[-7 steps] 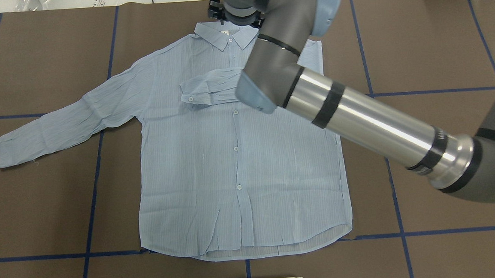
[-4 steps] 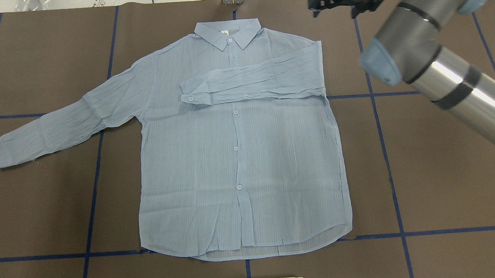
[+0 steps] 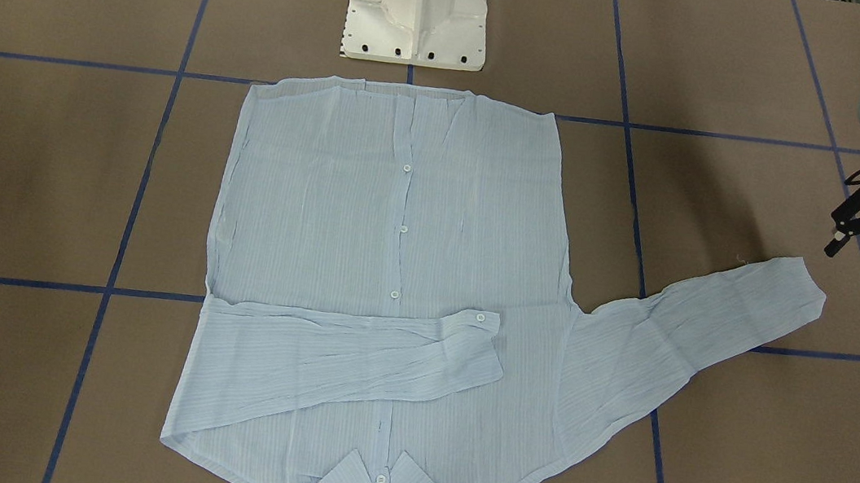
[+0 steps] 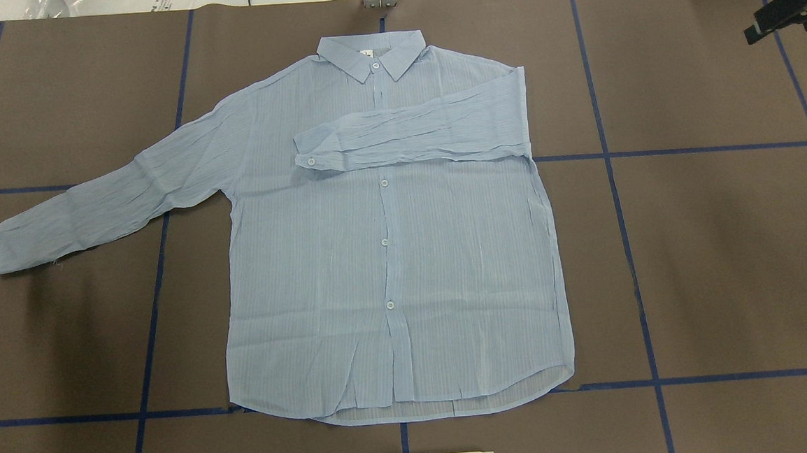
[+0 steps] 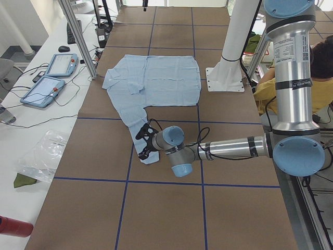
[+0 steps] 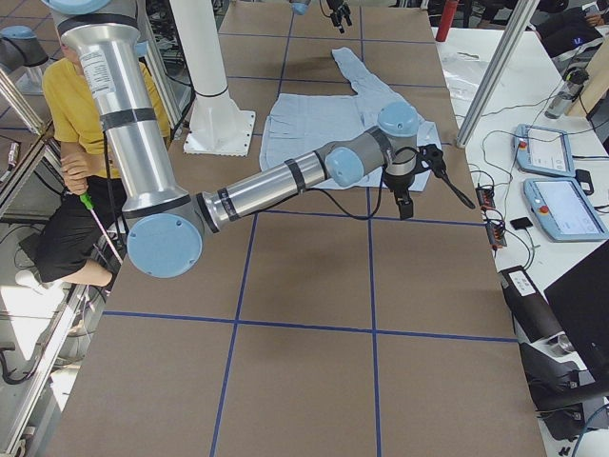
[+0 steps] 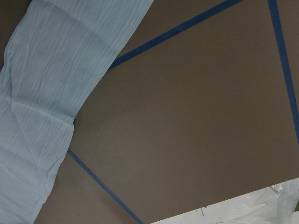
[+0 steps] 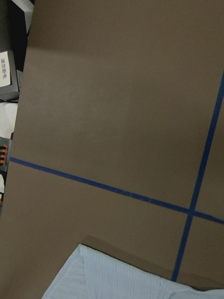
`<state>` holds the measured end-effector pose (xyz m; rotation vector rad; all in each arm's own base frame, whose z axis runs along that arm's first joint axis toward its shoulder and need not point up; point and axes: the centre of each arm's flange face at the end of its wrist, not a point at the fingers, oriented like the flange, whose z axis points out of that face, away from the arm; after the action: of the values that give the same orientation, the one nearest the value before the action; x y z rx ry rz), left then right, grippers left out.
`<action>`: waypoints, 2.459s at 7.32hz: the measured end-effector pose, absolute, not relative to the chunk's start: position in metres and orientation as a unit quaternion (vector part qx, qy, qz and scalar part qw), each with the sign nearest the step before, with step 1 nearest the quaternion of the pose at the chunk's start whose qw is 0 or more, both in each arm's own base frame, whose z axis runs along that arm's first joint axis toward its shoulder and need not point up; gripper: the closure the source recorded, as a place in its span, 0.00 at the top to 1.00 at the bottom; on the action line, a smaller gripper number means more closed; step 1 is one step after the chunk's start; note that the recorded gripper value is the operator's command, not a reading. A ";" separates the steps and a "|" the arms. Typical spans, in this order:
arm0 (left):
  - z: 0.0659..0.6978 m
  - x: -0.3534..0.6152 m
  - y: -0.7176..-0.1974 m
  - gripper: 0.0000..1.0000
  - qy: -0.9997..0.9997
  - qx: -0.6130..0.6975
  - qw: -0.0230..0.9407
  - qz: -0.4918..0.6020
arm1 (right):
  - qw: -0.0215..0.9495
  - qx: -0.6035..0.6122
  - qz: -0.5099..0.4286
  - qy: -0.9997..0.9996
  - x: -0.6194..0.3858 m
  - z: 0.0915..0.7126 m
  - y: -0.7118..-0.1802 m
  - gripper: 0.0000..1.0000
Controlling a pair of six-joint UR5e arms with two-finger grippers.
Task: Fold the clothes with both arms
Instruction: 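Release the sleeve and raise the right gripper away from the shirt, then lower the left gripper to the cuff of the other sleeve and grasp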
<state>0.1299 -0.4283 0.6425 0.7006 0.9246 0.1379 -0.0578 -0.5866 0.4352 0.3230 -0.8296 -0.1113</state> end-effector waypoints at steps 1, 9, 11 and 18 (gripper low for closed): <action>0.652 0.145 -0.421 0.75 0.440 0.316 0.839 0.058 | 0.900 0.158 -0.057 -0.402 -0.045 0.447 -0.580 1.00; 0.678 0.201 -0.396 0.80 0.427 0.299 0.852 0.051 | 0.899 0.163 -0.060 -0.403 -0.035 0.464 -0.564 1.00; 0.682 0.203 -0.392 0.80 0.422 0.298 0.854 0.054 | 0.899 0.162 -0.058 -0.402 -0.035 0.466 -0.563 1.00; 0.686 0.208 -0.385 0.34 0.410 0.303 0.858 0.055 | 0.898 0.162 -0.058 -0.406 -0.034 0.463 -0.562 1.00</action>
<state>0.2076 -0.3851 0.6865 0.6363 0.8620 0.1161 -0.0344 -0.5617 0.4634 0.3364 -0.8402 -0.1212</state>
